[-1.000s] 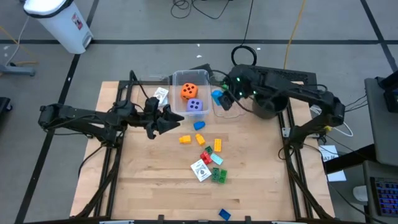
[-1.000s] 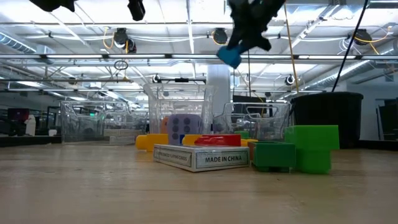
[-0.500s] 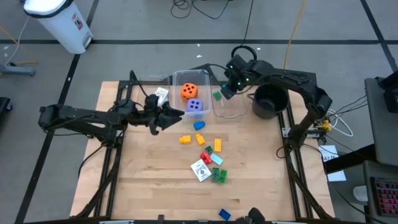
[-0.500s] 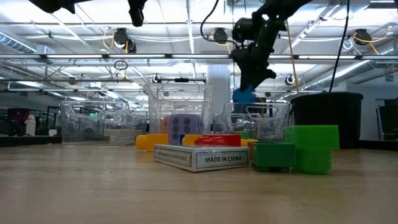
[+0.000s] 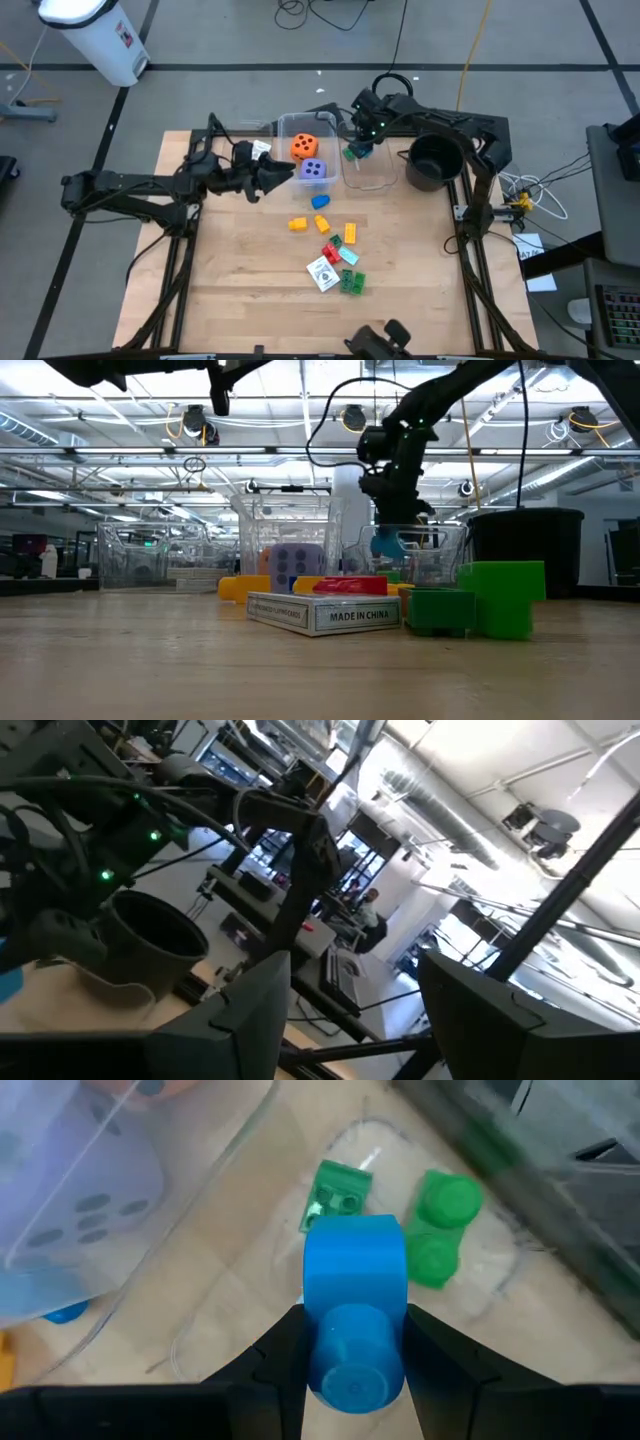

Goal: Pick & Place Toys
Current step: Put the light blue game piece into the right transparent bin

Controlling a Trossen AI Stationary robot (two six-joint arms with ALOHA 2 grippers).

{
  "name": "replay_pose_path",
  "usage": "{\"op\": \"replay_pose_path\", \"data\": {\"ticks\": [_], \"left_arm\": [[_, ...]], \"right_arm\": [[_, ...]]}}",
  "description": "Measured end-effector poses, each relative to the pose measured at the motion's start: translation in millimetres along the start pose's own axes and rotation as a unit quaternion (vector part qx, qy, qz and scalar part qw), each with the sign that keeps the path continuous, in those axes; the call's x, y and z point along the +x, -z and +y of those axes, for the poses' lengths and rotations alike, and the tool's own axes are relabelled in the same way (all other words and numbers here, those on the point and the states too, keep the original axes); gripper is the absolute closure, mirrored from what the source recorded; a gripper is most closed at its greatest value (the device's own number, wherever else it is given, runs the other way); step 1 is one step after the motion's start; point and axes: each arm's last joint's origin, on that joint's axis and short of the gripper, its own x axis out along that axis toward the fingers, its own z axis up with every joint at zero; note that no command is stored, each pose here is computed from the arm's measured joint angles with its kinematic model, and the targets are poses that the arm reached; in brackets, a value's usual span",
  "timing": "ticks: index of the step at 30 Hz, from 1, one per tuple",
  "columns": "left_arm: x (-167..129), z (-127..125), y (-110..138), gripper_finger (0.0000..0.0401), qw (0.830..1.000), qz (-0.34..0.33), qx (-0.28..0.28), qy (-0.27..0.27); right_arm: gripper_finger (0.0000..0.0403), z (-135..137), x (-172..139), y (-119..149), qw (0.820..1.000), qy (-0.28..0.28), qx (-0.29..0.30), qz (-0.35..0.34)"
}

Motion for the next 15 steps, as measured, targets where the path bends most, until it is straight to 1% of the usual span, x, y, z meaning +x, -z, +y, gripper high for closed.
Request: {"op": "replay_pose_path", "data": {"ticks": [3, 10, 15], "left_arm": [[0, 4, 0, 0.0178, 1.0, 0.006, -0.001, -0.012], [-1, 7, -1, 0.0178, 1.0, 0.008, -0.007, -0.022], [-1, 8, -1, 0.0178, 1.0, 0.009, -0.007, -0.025]], "right_arm": [[0.028, 4, 10, 1, 1.0, 0.0, -0.006, 0.016], [0.028, 14, 22, 1, 0.999, 0.001, -0.028, 0.023], [0.0279, 26, 28, 3, 0.998, 0.019, -0.048, 0.027]]}}
